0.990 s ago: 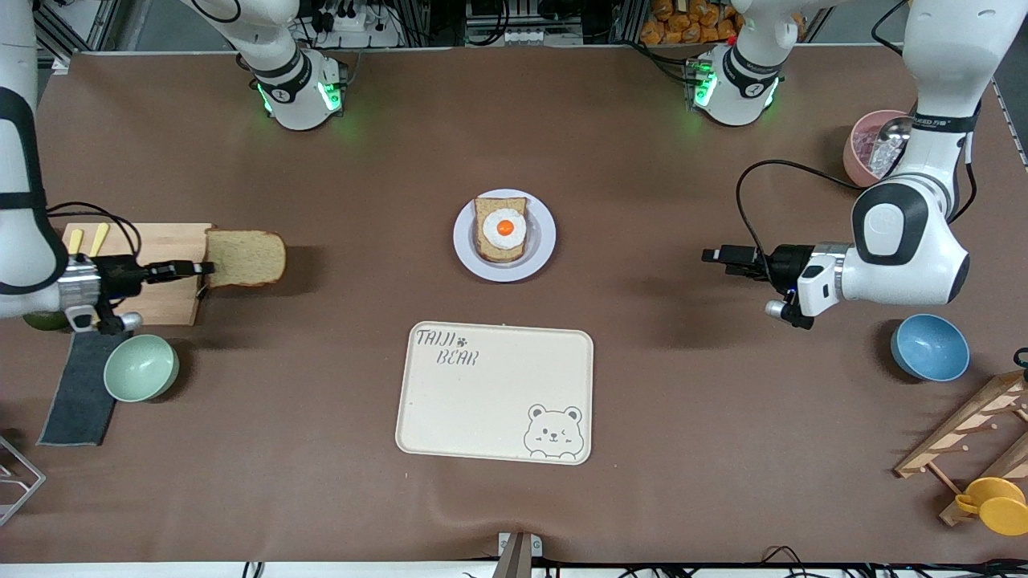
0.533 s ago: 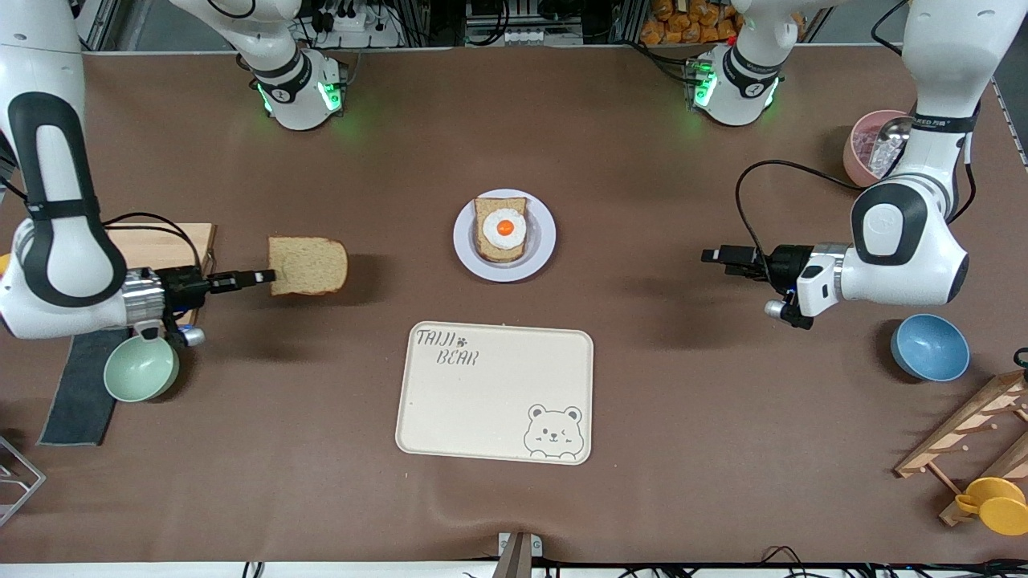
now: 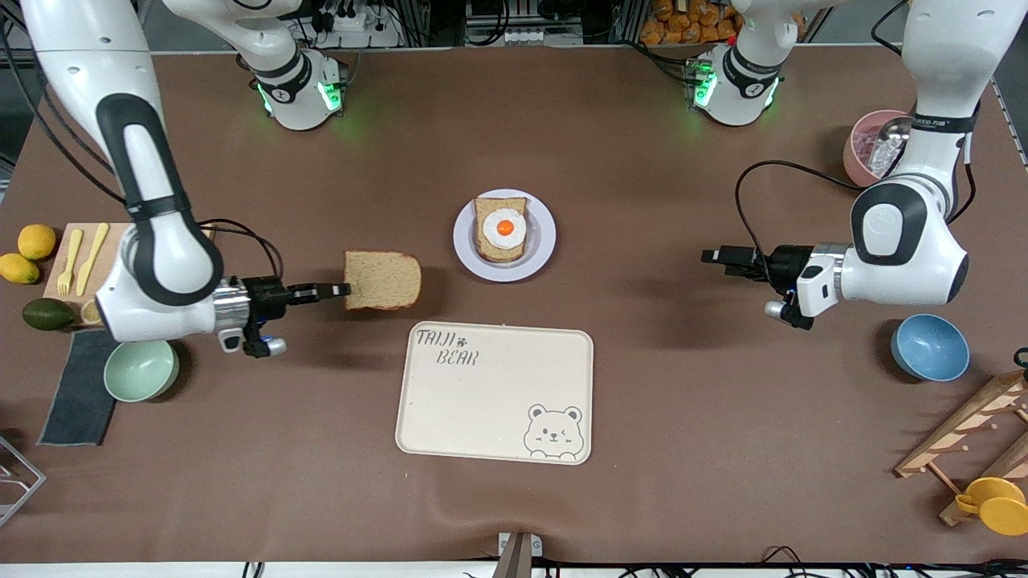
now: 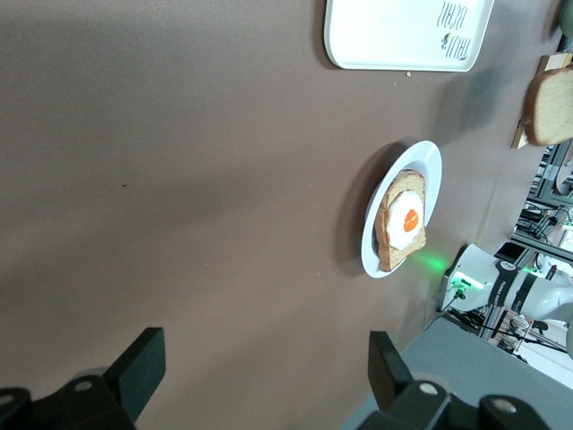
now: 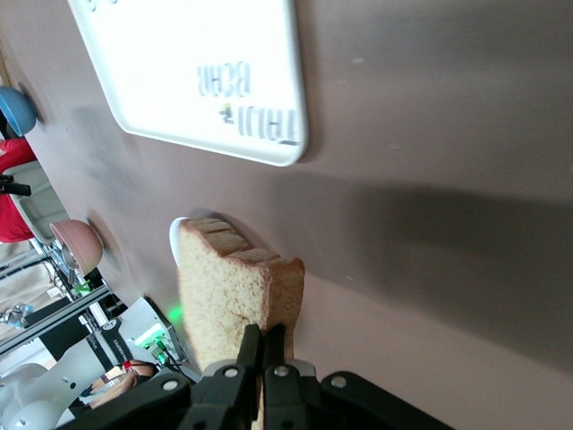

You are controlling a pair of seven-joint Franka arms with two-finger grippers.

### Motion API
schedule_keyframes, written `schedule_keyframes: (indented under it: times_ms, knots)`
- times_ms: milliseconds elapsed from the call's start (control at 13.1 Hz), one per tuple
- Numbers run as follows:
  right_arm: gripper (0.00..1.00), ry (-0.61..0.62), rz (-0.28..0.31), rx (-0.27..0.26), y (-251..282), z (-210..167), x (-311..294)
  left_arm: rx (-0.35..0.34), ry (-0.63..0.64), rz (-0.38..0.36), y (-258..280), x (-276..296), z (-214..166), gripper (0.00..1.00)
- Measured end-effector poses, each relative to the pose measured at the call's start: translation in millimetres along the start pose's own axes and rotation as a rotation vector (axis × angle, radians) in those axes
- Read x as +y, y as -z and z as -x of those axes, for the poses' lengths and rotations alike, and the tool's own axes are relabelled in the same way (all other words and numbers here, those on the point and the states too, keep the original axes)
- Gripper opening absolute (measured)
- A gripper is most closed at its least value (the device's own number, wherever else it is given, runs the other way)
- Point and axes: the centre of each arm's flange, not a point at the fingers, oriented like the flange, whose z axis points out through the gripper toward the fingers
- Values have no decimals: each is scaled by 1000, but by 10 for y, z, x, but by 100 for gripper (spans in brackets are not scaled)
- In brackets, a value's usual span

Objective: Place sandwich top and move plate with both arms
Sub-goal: 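Lower the bread onto the egg toast while the left gripper approaches the plate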

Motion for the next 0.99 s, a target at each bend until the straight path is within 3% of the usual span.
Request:
schedule_keyframes:
  times_ms: [457,838,990]
  knots:
    - [4,-38,102,-66,-1084,133,-770,-2,3,0,-33,-22,-11,100]
    - [4,-46,170,-84,-1637,332,-716,16,19,39,-94,-17,-50,100]
    - [4,-45,170,-90,-1794,403,-759,14,19,39,-180,-3,-78,100]
